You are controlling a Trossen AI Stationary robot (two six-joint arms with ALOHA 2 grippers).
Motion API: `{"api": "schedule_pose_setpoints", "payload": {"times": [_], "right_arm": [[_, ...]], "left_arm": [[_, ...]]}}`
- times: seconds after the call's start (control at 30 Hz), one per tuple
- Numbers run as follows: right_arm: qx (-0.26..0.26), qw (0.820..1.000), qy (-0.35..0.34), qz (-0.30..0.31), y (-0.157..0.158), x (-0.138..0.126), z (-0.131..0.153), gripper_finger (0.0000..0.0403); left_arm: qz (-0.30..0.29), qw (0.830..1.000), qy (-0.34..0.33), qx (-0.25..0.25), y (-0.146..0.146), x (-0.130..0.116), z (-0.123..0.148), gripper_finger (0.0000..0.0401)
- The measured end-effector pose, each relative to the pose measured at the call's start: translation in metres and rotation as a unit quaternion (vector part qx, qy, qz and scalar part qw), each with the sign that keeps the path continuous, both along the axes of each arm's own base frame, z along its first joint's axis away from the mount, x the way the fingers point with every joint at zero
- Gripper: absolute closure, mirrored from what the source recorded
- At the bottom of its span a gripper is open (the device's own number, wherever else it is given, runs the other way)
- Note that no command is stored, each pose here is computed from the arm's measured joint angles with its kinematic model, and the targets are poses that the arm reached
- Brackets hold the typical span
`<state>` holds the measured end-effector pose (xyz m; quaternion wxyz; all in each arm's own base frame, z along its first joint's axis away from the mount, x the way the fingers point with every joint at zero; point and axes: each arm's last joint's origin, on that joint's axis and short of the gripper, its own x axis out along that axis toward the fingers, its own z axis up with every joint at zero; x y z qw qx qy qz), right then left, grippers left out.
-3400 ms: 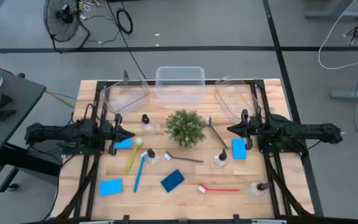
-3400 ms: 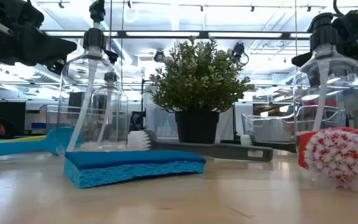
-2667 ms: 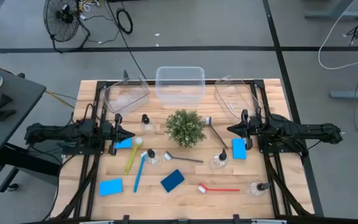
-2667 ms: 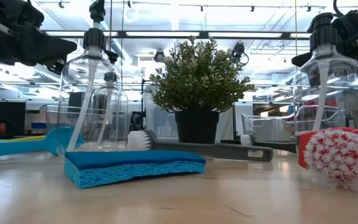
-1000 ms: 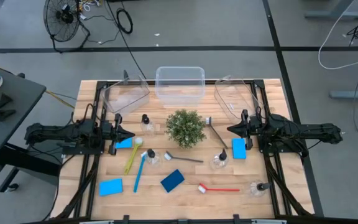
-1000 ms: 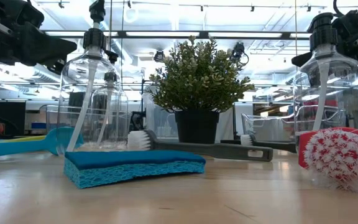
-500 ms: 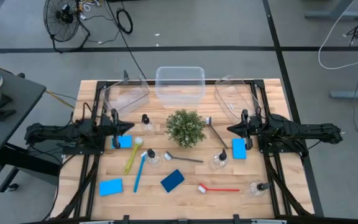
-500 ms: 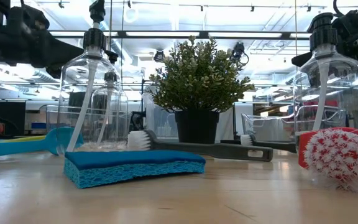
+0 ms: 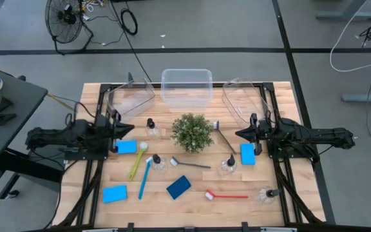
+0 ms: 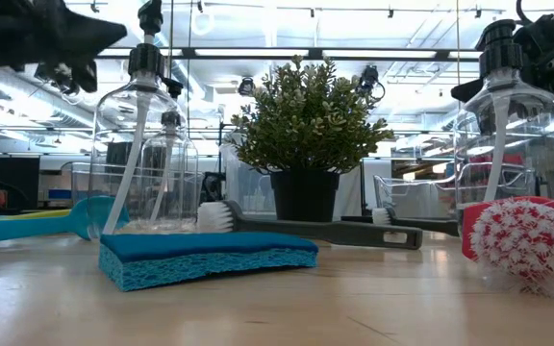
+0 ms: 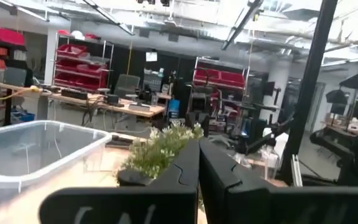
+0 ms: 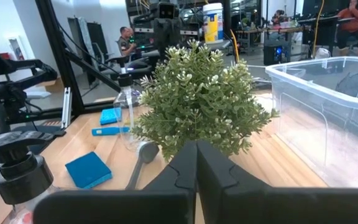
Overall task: Pick & Place Kitchen Sink Supplies
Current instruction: Put the transparent soap dispenser into the left transparent bin
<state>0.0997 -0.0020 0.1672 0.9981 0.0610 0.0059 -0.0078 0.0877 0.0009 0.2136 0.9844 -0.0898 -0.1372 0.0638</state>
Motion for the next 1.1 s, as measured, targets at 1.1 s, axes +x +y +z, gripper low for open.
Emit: {"api": "schedule_pose_setpoints", "payload": {"times": [1.1], "right_arm": [[0.181, 0.954, -0.235, -0.052, -0.005, -0.019, 0.093, 0.0394]], "left_arm": [[0.028, 0.998, 0.007, -0.063, 0.004, -0.03, 0.1, 0.0398]]}}
